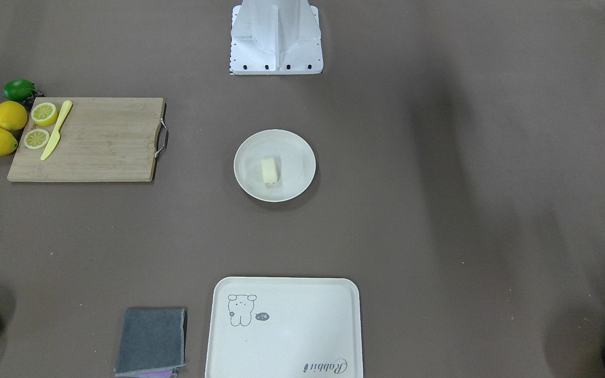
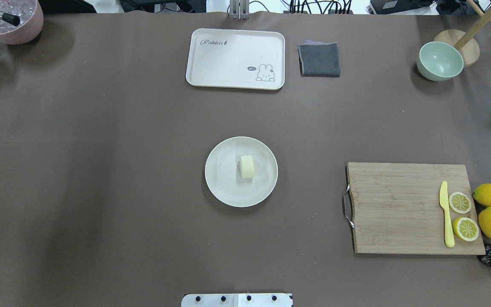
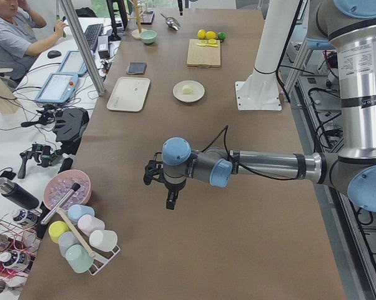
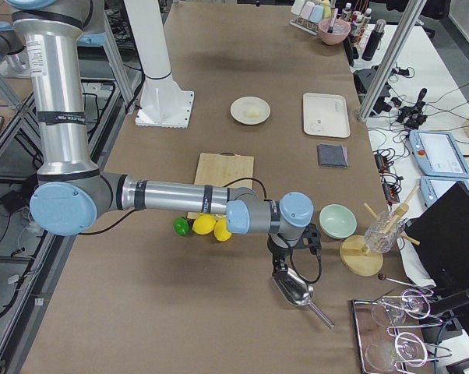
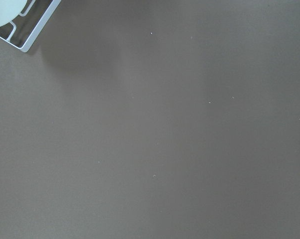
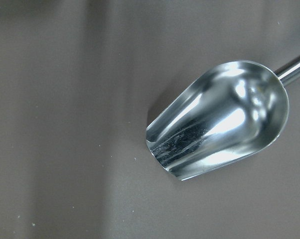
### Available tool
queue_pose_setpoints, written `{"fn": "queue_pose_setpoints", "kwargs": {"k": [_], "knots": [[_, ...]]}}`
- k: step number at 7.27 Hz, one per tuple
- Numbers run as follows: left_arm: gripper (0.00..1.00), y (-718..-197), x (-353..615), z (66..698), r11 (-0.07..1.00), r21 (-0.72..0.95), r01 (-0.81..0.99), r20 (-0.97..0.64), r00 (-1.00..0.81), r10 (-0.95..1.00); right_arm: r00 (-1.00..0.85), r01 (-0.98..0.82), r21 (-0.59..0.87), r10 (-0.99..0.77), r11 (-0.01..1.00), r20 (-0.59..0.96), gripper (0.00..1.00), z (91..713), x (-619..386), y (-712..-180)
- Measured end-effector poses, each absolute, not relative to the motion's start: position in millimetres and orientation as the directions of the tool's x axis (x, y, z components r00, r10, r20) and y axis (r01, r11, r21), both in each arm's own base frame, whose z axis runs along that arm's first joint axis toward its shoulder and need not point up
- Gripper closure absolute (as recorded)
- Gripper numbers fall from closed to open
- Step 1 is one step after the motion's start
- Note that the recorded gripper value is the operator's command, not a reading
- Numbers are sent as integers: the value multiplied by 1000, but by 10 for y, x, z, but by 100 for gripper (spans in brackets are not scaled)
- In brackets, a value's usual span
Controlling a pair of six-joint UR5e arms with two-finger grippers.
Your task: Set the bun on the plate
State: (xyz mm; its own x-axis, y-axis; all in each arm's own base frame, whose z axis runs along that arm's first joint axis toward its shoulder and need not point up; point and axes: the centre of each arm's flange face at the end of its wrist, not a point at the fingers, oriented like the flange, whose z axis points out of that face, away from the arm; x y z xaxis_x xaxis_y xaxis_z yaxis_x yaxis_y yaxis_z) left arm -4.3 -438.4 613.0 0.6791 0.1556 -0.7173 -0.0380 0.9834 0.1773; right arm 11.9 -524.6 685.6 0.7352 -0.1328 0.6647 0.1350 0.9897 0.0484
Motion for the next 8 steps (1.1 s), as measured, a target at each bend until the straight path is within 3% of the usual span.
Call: {"fn": "queue_pose_setpoints", "kwargs": {"k": [8], "knots": [[3,-4336,-57,6108,982,183,-38,-710,686,159,719,159,149,-218,976,660,0,6827,109,-5234]]}}
